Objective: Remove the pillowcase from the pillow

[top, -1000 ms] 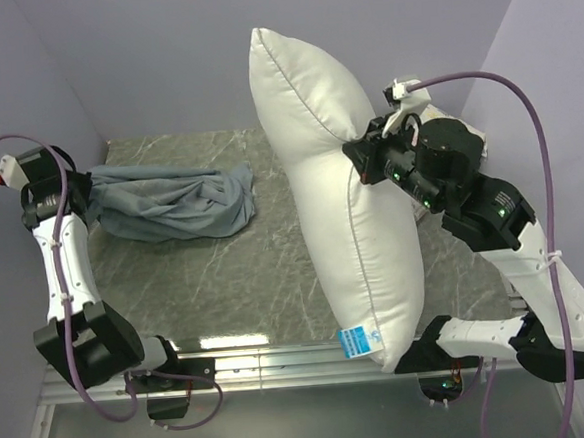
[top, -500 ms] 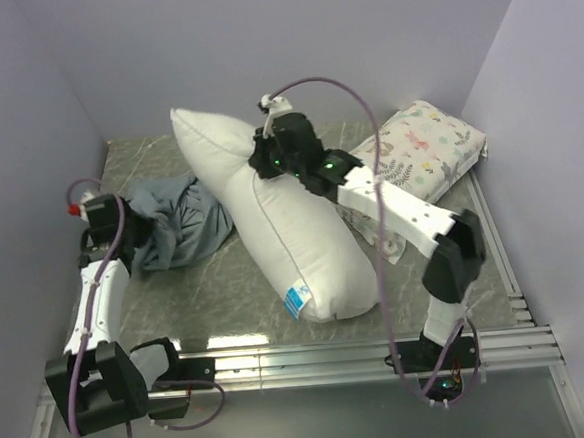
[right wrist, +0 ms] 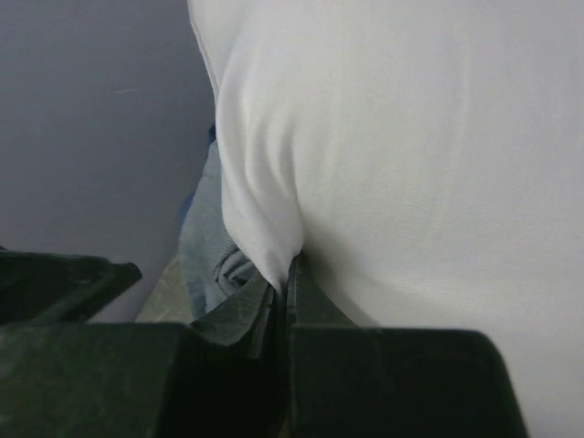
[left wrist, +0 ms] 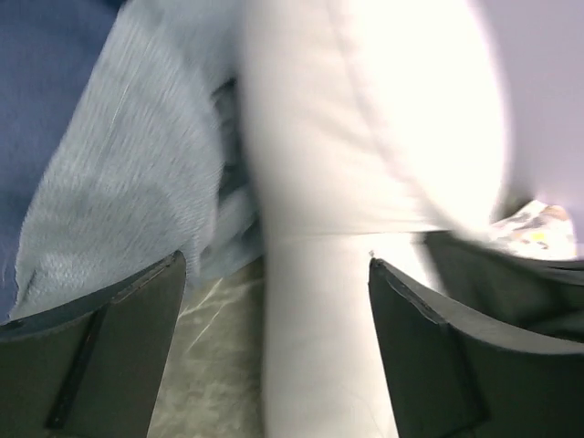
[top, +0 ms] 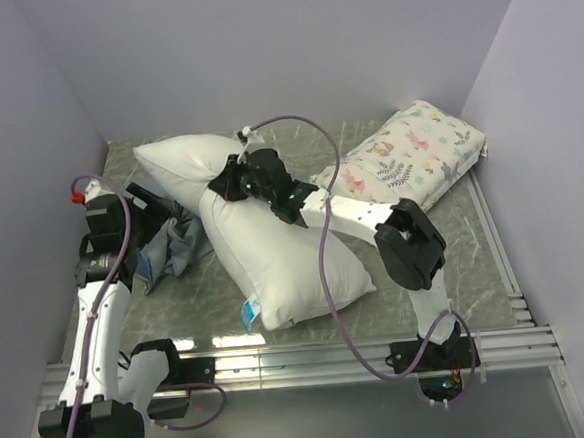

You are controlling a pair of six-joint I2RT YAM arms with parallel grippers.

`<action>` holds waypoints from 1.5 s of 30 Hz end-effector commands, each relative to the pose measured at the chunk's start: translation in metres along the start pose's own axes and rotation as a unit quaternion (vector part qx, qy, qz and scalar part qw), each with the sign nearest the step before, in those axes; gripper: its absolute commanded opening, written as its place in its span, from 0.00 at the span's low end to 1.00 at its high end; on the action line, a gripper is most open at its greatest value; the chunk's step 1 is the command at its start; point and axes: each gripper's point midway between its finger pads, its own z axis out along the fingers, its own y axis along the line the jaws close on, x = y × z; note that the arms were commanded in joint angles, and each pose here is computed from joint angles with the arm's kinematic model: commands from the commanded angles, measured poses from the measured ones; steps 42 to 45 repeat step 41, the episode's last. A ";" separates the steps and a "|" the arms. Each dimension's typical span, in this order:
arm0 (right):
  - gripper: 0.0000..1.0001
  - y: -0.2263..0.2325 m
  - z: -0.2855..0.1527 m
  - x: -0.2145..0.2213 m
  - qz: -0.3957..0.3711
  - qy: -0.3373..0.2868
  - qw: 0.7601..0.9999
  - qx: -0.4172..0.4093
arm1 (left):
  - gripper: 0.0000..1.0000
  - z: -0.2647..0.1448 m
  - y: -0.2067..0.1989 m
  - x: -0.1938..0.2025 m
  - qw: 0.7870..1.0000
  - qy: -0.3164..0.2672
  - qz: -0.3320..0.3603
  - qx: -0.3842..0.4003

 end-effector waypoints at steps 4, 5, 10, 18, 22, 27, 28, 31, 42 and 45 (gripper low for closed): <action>0.29 0.028 0.013 -0.002 0.010 -0.016 0.999 -0.049 | 0.88 -0.039 -0.044 -0.047 0.996 -0.060 0.044 0.057; 0.37 0.036 0.009 -0.010 -0.001 -0.018 0.998 -0.056 | 0.89 -0.040 -0.052 -0.045 0.994 -0.050 0.054 0.075; 0.69 0.086 -0.036 -0.073 -0.044 -0.028 0.995 -0.085 | 0.93 -0.041 -0.066 -0.038 0.988 -0.032 0.093 0.120; 0.82 0.091 -0.122 -0.124 -0.048 -0.046 0.996 -0.060 | 0.96 -0.074 -0.092 -0.034 0.971 -0.057 0.126 0.194; 0.85 0.059 -0.193 -0.132 -0.057 -0.092 0.994 0.013 | 0.96 -0.080 -0.097 -0.029 0.967 -0.055 0.138 0.207; 0.94 -0.007 -0.275 -0.115 -0.073 -0.145 0.976 0.143 | 0.96 -0.084 -0.094 -0.029 0.965 -0.066 0.144 0.207; 0.97 -0.016 -0.285 -0.109 -0.075 -0.147 0.974 0.155 | 0.96 -0.082 -0.091 -0.026 0.965 -0.063 0.150 0.205; 0.99 -0.040 -0.312 -0.088 -0.077 -0.151 0.968 0.185 | 0.95 -0.081 -0.087 -0.019 0.963 -0.057 0.161 0.209; 1.00 -0.056 -0.328 -0.064 -0.086 -0.129 0.968 0.198 | 0.95 -0.081 -0.081 -0.010 0.961 -0.062 0.158 0.220; 1.00 -0.056 -0.328 -0.064 -0.086 -0.129 0.968 0.198 | 0.95 -0.081 -0.081 -0.010 0.961 -0.062 0.158 0.220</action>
